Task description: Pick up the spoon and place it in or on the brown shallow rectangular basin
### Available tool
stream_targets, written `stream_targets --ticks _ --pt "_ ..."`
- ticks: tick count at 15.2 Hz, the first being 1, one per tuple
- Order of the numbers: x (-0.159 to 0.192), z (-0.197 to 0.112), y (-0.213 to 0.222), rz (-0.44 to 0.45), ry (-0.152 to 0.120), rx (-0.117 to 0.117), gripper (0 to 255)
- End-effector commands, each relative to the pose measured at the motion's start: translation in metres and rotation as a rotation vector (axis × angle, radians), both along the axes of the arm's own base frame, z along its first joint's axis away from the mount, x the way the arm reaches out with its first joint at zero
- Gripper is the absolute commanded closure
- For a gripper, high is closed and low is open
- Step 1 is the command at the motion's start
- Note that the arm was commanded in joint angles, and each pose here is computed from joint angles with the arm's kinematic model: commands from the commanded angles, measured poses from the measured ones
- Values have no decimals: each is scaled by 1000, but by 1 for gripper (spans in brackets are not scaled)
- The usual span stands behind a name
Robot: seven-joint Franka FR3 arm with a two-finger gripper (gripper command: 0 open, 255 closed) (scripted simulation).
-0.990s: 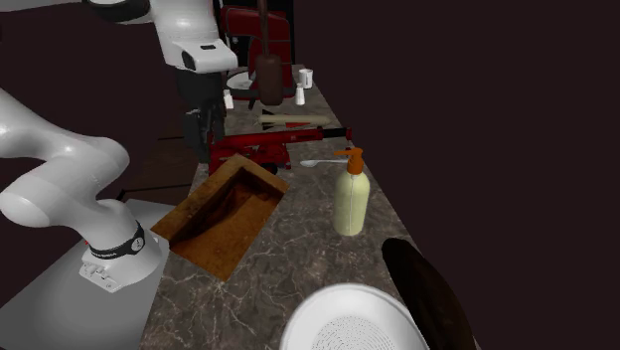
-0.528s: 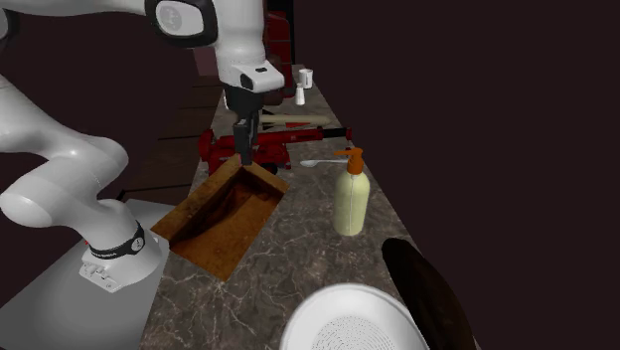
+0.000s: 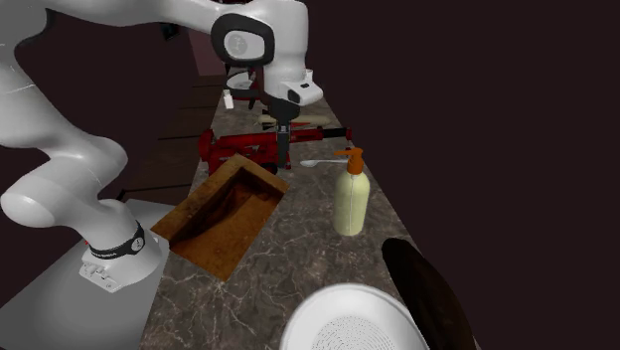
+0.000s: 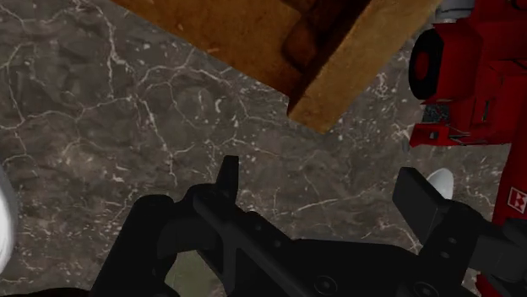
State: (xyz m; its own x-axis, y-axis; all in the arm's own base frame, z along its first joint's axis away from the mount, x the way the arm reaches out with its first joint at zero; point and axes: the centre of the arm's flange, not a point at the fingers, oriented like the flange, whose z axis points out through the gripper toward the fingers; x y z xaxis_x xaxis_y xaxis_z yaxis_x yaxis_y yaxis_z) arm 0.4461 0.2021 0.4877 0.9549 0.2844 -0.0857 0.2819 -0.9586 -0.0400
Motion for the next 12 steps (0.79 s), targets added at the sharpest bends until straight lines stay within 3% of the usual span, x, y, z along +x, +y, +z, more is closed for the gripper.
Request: stream_targets --ticks 1,12 --pt "15 -14 22 10 9 9 0" --pt "83 -75 134 68 57 54 0"
